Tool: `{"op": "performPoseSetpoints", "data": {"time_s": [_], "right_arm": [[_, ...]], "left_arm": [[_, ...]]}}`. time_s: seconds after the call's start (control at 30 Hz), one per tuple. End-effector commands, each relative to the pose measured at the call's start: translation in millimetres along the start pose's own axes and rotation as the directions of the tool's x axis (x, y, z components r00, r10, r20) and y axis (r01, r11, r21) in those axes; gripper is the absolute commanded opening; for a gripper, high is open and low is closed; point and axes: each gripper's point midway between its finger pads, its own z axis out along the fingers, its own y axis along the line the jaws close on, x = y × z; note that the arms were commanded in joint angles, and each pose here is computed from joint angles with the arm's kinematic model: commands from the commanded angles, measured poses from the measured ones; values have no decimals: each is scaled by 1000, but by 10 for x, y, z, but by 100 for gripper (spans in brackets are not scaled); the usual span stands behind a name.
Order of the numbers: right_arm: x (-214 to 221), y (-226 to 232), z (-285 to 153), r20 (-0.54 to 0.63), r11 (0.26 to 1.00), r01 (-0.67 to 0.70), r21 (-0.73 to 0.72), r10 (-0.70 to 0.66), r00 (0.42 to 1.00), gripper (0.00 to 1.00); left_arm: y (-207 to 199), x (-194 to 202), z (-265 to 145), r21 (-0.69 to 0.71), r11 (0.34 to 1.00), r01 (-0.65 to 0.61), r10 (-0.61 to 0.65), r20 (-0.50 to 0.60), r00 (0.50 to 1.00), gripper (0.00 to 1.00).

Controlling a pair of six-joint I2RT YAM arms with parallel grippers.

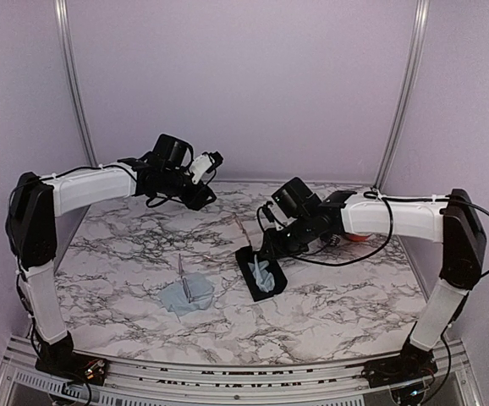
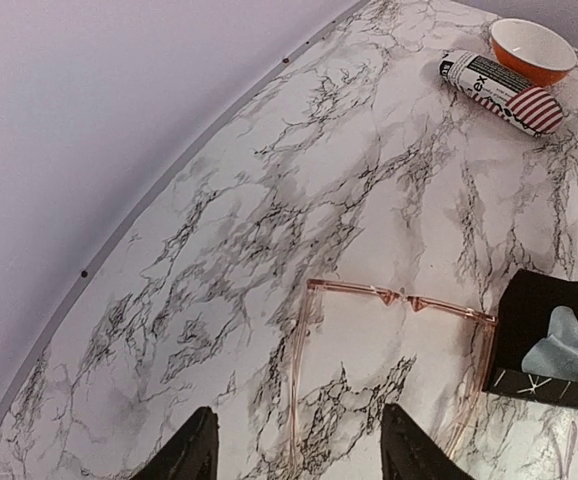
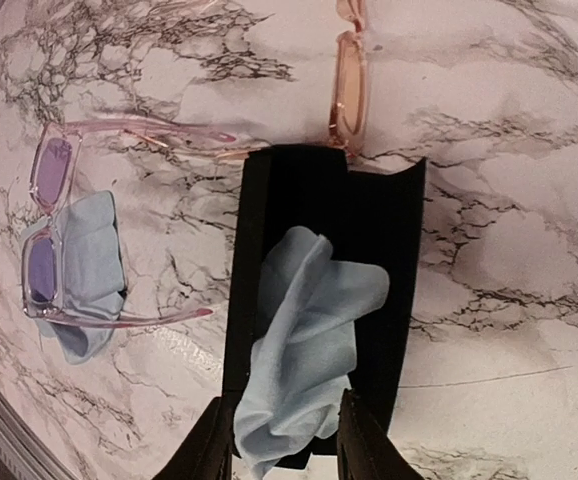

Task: Organize the sunglasses
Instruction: Fold the folded cleaning cloth for the sunglasses case.

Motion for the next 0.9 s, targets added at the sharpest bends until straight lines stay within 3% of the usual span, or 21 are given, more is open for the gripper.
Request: {"op": "performPoseSetpoints", "data": {"time_s": [0.0,0.33,0.87], "right_arm": [[-197,-11,113,14,999,-45,-7,45,999,35],[-321,-31,462,-35,999,-27,48,29,999,33],[-228,-93,734,-109,996,-39,82,48,993,25]], "left_arm": [[137,-21,-308,-60,990,126,-124,37,992,58],[122,216,-672,-124,965,231,-227,48,973,63],[49,274,-789,-108,963,248,-241,75,968,65]]}}
